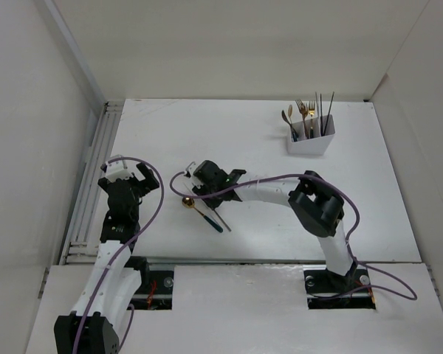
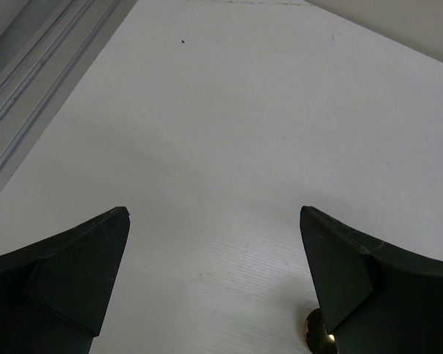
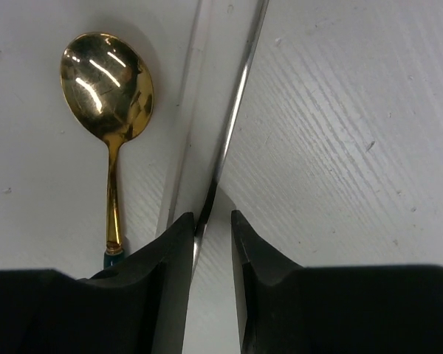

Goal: Sort the eating utensils into containers

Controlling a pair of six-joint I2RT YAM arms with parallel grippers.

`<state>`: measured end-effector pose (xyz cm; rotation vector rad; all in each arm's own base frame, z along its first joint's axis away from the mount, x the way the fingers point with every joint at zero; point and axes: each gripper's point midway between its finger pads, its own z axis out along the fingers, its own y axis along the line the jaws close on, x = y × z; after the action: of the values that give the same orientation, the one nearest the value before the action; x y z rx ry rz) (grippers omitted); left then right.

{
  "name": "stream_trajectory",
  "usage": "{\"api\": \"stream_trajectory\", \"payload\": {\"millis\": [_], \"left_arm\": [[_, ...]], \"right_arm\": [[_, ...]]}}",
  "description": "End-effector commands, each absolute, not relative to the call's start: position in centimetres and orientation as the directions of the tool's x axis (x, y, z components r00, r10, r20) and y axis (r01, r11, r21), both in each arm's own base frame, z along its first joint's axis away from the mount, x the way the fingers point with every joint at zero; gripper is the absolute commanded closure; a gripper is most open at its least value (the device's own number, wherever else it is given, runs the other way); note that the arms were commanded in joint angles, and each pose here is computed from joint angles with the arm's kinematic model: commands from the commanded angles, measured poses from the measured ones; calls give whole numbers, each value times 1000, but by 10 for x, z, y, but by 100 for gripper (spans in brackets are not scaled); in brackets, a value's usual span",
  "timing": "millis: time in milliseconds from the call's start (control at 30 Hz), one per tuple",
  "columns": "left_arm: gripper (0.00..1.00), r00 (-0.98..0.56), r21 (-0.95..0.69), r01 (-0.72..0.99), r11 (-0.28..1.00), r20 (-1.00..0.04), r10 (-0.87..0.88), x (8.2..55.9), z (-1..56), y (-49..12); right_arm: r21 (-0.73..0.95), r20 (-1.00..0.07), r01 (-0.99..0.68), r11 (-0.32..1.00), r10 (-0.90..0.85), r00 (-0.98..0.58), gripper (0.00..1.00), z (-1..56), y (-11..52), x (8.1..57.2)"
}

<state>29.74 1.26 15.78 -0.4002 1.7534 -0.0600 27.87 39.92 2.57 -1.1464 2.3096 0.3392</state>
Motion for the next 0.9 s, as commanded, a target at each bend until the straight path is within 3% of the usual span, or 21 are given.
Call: {"api": "stream_trajectory", "payload": {"millis": [0, 233, 367, 500, 867], "left_arm": [[0, -118, -274, -224, 935, -945, -305, 300, 169, 13], [0, -118, -274, -224, 935, -945, -305, 300, 169, 13], [0, -109, -276, -221, 935, -946, -305, 300, 172, 13], [0, -101, -278, -219, 935, -947, -306, 300, 174, 13], [0, -109, -276, -221, 935, -946, -305, 299, 170, 13]], "right_arm": [[-107, -443, -758, 644, -713, -544, 68, 1, 374, 274], [-128, -407, -735, 666, -711, -573, 82, -2, 360, 265], [-53, -409, -769, 637, -716, -565, 100, -6, 368, 253], [12, -417, -764, 645, -691, -590, 100, -16, 364, 255], [102, -677, -673, 733, -444, -587, 100, 76, 345, 329]]}}
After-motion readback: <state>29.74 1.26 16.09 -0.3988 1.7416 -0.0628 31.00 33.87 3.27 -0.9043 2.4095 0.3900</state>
